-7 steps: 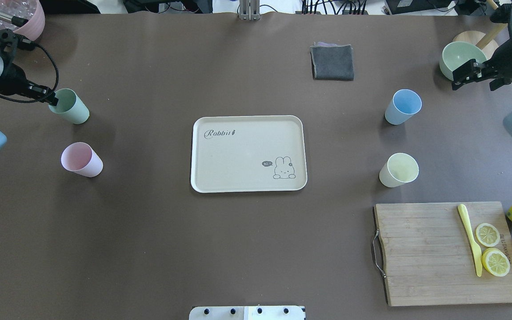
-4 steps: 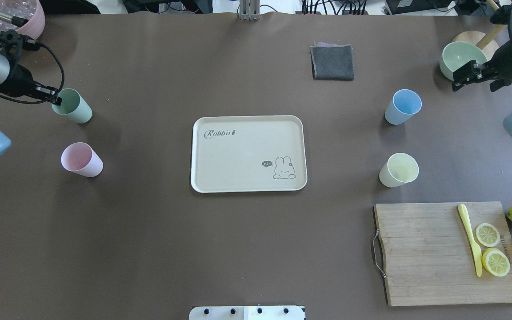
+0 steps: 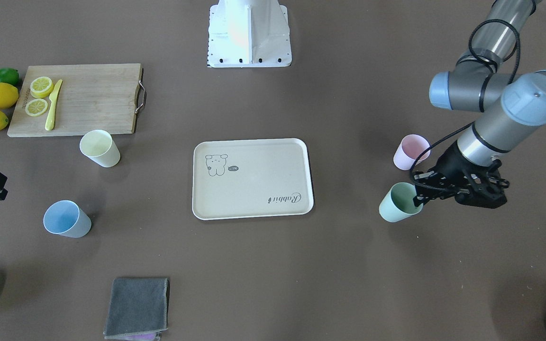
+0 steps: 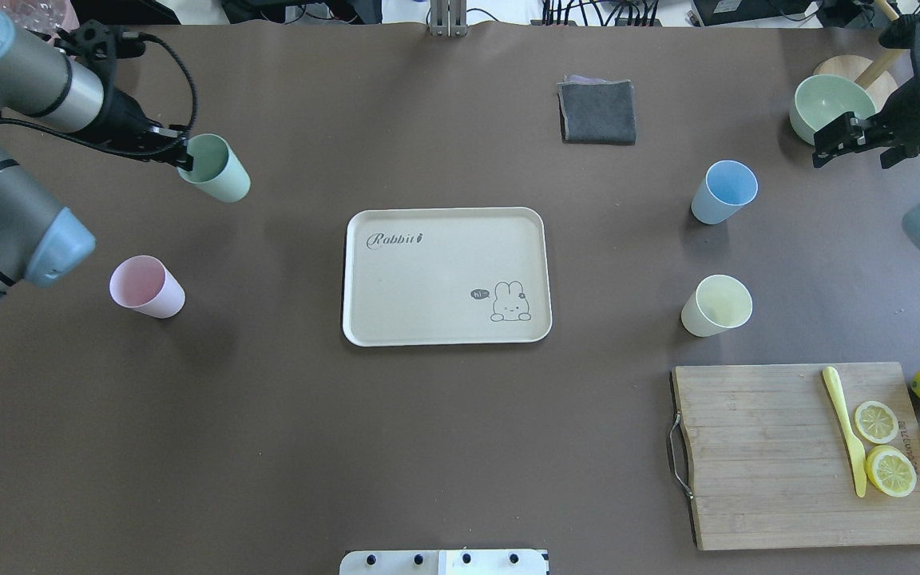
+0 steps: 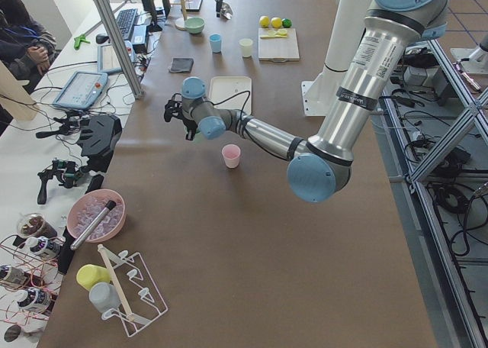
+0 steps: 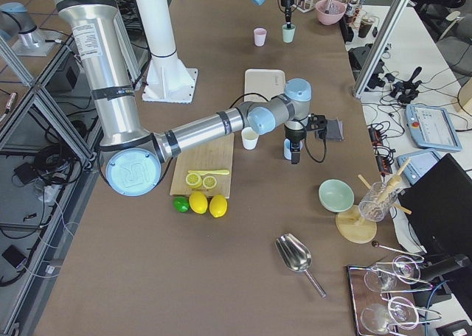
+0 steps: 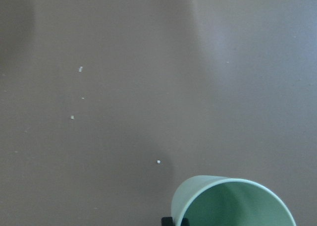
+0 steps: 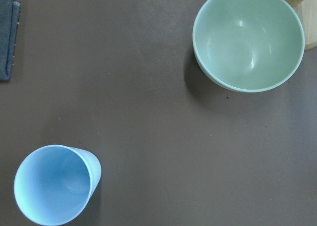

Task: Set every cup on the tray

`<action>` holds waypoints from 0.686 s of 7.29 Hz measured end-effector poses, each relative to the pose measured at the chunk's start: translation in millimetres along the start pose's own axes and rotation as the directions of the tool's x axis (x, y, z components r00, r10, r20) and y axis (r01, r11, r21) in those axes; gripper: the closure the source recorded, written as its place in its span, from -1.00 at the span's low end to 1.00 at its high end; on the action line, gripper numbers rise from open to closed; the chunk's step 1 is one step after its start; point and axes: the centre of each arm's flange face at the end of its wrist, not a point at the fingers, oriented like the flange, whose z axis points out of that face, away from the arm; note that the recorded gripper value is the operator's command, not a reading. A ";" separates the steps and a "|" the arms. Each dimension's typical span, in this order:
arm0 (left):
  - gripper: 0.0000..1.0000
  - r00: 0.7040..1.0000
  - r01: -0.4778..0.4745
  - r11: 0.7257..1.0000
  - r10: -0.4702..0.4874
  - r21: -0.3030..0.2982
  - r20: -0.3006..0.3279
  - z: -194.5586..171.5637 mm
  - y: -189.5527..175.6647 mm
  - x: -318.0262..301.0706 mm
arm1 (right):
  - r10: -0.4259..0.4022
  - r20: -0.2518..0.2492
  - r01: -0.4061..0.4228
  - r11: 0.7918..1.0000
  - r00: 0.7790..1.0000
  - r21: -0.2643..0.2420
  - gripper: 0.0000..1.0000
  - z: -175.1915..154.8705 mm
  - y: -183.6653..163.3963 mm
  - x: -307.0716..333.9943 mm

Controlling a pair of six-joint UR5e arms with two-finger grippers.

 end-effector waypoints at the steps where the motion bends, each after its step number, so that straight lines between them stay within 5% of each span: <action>1: 1.00 0.999 0.032 0.999 -0.032 -0.003 -0.001 12.3 7.0 51.6 | -0.002 0.000 0.002 1.000 1.000 -0.002 -0.99 3.6 -0.3 0.9; 5: 1.00 0.997 0.056 0.998 -0.055 -0.007 0.050 52.8 50.0 180.6 | -0.013 0.018 0.014 1.000 1.000 -0.004 -0.99 21.5 -1.5 -5.7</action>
